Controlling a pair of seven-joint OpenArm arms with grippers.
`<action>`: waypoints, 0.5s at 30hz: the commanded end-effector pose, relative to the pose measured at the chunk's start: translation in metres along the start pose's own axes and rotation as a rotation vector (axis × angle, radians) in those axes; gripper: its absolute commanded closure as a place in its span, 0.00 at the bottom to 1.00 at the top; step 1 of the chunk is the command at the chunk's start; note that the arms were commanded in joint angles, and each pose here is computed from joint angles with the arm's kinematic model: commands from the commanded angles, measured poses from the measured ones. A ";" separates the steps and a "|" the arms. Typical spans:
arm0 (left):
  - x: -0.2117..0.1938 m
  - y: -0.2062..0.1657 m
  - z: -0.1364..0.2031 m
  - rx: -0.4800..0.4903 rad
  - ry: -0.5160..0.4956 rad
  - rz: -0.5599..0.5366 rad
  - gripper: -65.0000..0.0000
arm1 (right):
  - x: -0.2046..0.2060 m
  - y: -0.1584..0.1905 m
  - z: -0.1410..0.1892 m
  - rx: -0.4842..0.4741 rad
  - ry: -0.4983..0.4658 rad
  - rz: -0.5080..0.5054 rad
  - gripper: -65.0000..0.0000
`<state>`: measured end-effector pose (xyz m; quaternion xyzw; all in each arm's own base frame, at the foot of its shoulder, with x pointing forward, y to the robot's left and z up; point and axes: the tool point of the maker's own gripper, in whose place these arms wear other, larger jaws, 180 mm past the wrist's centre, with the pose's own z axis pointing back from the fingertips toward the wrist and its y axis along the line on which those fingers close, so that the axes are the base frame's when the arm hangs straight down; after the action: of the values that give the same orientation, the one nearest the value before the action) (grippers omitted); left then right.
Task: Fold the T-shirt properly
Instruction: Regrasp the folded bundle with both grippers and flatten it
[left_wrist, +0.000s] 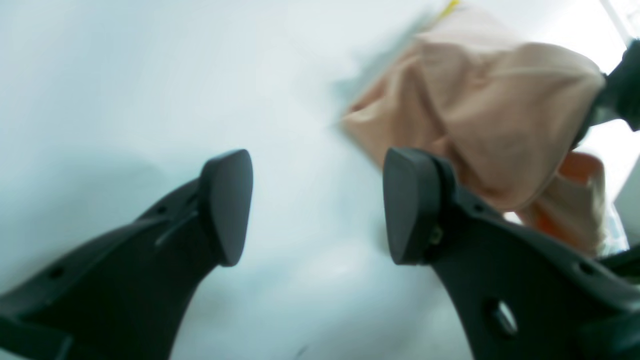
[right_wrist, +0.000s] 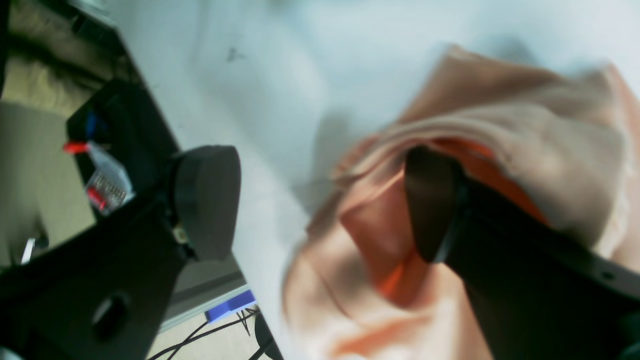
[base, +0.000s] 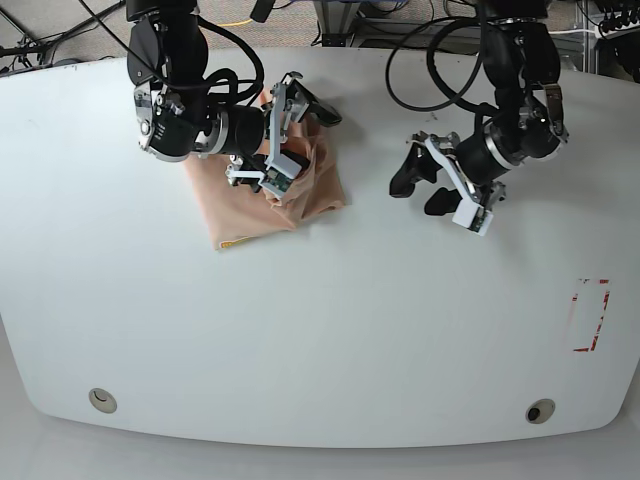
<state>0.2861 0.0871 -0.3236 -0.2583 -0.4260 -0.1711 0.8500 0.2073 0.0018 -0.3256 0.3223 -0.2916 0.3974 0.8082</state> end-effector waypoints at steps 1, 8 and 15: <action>0.023 0.007 0.015 -0.004 -0.077 -0.023 0.41 | 0.020 0.007 0.000 0.022 -0.057 0.045 0.26; 0.015 0.037 0.042 0.059 -0.047 -0.035 0.41 | 0.033 0.000 0.005 0.005 -0.097 0.058 0.26; 0.003 0.034 0.043 0.054 -0.018 -0.026 0.41 | 0.051 -0.017 0.016 -0.045 -0.180 0.057 0.26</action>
<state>0.2747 0.1428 -0.3211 -0.2255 -0.4227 -0.1622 0.8627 0.2322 0.0067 -0.3011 0.3298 -0.3474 0.3898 0.7865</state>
